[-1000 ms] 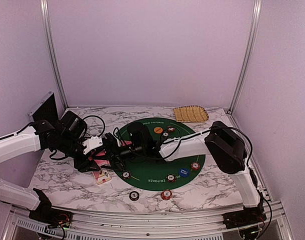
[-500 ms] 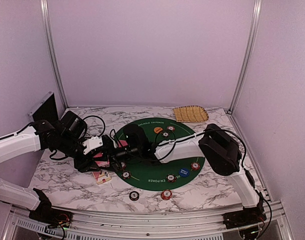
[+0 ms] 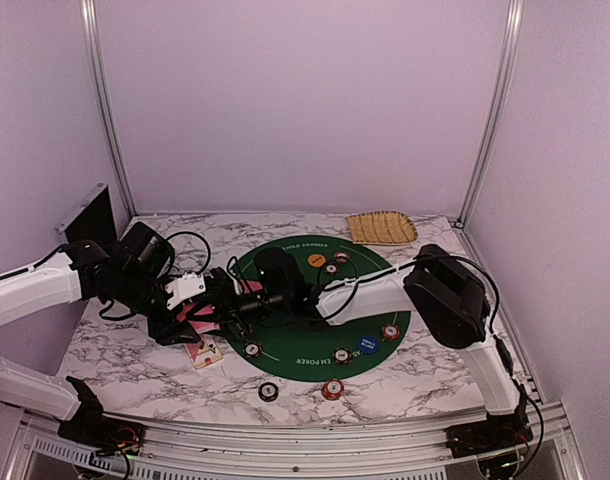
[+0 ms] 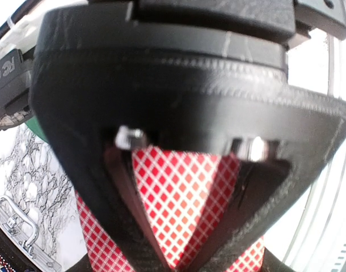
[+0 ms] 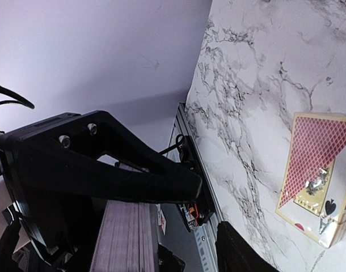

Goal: Distribute texas hold em gaming equipment

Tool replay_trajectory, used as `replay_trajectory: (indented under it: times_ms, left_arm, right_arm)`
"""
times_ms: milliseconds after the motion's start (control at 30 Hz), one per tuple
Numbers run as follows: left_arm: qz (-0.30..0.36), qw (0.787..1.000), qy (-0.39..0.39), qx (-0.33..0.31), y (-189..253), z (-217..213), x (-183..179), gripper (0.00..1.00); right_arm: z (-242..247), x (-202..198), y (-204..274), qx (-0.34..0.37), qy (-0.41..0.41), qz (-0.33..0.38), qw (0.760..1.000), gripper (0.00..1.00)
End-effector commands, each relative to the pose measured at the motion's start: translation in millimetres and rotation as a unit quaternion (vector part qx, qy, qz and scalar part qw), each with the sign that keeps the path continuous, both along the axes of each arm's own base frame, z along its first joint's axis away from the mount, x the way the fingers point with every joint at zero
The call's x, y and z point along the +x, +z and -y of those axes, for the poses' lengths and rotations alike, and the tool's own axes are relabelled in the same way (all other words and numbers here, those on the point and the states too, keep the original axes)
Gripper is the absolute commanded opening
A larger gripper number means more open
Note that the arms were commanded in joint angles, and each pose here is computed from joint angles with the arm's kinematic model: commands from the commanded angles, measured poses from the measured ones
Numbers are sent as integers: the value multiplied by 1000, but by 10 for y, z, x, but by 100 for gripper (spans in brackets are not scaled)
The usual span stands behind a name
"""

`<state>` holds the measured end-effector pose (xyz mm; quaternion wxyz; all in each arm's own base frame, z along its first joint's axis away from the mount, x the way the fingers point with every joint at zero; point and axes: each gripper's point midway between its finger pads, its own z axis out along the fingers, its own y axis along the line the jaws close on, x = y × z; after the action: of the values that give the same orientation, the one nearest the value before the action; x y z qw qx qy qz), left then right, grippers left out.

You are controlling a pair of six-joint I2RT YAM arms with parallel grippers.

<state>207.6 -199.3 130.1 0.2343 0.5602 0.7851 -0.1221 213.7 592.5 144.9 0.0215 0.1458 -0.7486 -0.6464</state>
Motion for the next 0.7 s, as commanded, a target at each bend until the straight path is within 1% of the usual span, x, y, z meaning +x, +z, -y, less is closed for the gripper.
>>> replay_trajectory:
  times_ms: [0, 367, 600, 667]
  left_arm:
    - [8, 1000, -3, -15, 122, 38, 23, 3]
    - [9, 1000, -2, -11, 108, 29, 27, 3]
    - [10, 1000, 0, -6, 86, 8, 31, 3]
    - [11, 1000, 2, -1, 68, -7, 37, 4]
  right_arm:
    - [96, 118, 100, -2, -23, 8, 1000, 53]
    - [258, 173, 200, 1, -34, 16, 999, 44]
    - [315, 174, 303, 8, -36, 21, 999, 35]
    - [334, 169, 340, 11, -37, 22, 999, 30]
